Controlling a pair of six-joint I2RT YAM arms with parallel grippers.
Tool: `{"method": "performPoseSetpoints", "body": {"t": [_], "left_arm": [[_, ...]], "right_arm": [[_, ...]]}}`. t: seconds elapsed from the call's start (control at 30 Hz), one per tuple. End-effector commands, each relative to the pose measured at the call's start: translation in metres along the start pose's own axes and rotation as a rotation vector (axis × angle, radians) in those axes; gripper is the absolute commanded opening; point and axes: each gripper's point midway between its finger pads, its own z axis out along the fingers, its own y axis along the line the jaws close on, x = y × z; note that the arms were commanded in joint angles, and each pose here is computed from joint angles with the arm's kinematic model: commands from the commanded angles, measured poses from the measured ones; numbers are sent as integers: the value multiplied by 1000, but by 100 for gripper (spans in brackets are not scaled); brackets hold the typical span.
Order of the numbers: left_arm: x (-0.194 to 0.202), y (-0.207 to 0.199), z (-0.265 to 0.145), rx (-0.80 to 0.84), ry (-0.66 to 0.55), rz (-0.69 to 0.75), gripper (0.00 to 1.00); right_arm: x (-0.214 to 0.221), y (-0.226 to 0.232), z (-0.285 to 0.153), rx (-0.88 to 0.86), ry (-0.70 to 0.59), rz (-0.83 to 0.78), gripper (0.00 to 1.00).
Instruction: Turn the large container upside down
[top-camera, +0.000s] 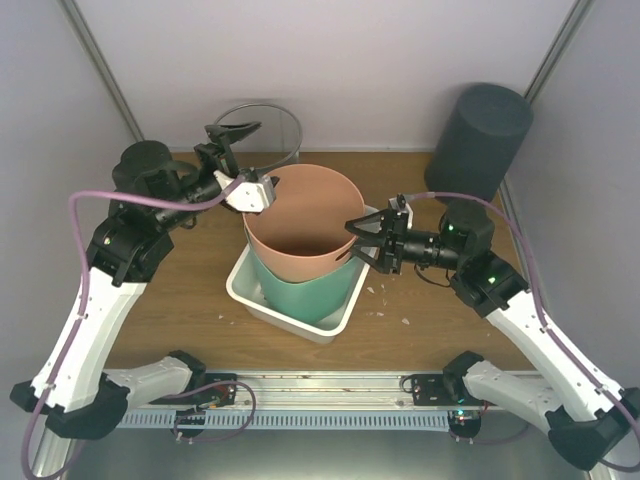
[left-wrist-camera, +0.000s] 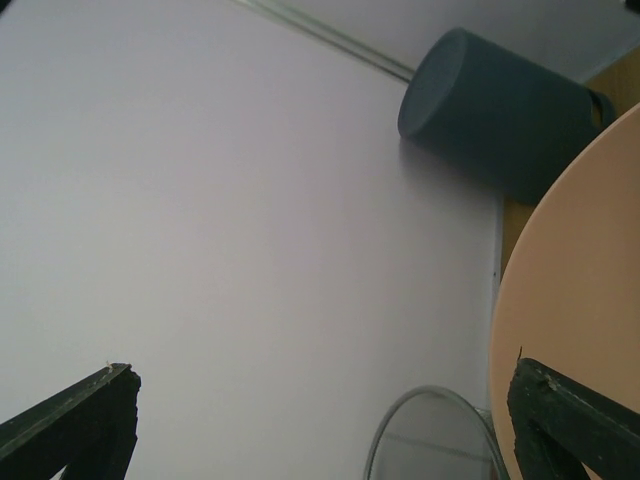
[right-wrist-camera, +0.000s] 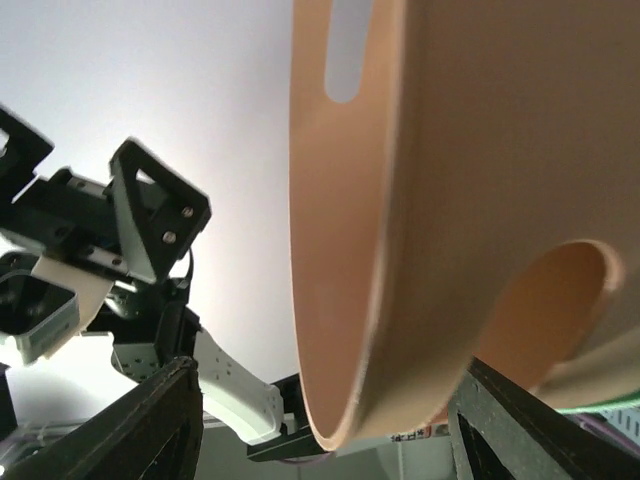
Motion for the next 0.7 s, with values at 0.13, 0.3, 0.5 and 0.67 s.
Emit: {"method": "performPoseSetpoints", "body": {"t": [0.13,0.3,0.5,0.67], "left_arm": [[8,27,2,-127,53,-66,99],[3,34,-9,-156,52,-86,99],[-4,37,-20,-170,32,-94,99],[-5,25,-22,-124,24,-106,99]], "right_arm": [[-2,18,24,-98,-29,-17,66],[0,13,40,-125,-51,14,64],[-2,25,41,-162,-90,-11,50],[-5,44,32,-196,-138,-67,33]]}}
